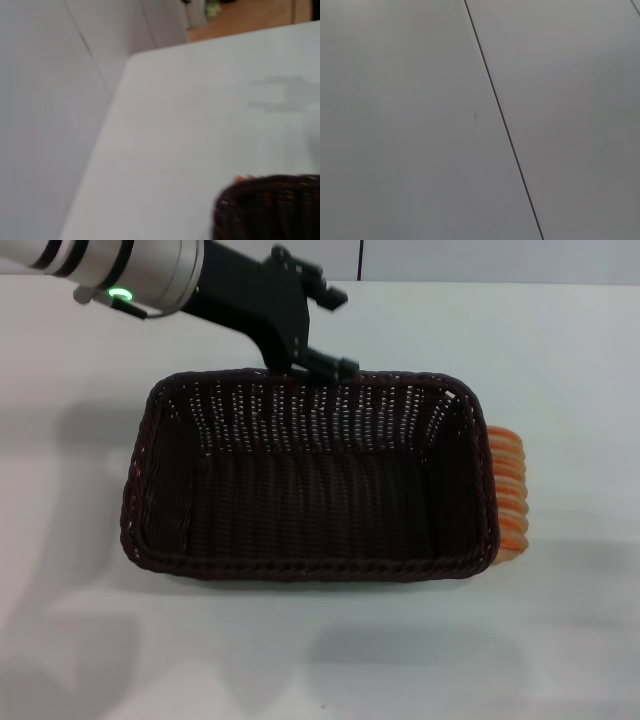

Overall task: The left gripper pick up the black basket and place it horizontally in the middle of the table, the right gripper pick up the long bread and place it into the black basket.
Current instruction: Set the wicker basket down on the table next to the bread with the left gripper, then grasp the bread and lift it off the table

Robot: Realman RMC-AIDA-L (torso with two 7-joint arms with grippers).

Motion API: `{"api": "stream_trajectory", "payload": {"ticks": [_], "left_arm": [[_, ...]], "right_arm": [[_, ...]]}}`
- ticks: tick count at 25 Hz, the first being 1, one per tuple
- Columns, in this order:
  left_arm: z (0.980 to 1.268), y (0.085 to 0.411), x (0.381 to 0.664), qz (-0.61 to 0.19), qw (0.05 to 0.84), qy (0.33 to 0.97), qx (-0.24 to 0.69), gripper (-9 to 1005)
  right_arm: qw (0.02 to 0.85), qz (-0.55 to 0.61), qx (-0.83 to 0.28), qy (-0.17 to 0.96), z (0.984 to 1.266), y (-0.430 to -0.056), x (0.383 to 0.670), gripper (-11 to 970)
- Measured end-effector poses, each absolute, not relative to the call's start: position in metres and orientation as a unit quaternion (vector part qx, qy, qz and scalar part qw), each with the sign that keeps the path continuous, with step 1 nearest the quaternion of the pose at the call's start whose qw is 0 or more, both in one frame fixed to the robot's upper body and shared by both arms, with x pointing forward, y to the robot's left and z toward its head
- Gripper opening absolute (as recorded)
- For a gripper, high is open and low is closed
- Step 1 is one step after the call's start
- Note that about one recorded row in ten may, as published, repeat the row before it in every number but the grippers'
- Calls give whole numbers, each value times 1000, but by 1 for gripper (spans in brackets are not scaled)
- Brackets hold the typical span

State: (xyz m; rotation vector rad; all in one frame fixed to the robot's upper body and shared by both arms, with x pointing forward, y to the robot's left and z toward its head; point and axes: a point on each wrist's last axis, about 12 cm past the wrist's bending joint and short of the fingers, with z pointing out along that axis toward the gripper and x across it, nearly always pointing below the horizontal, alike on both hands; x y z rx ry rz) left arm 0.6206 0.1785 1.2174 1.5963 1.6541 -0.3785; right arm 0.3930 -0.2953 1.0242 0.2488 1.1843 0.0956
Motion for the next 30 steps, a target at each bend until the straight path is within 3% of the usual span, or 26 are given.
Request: {"api": "stream_trajectory", "payload": {"ticks": [4, 9, 17, 24, 27, 30], "left_arm": [[1222, 180, 622, -134, 431, 649, 612, 729], [1237, 189, 622, -80, 557, 632, 533, 772], [1238, 196, 613, -50, 628, 628, 456, 782], [1229, 217, 602, 106, 718, 613, 313, 783], [1226, 219, 597, 143, 727, 605, 293, 783], [1218, 220, 585, 237, 743, 573, 251, 783]], "right_arm": [[820, 43, 117, 558, 1024, -296, 392, 778], [815, 47, 116, 565, 1022, -296, 395, 777], [814, 65, 101, 568, 1023, -290, 404, 777], [816, 90, 77, 566, 1026, -279, 414, 776], [814, 99, 71, 568, 1026, -275, 416, 776], [812, 104, 67, 570, 1026, -273, 417, 776]]}}
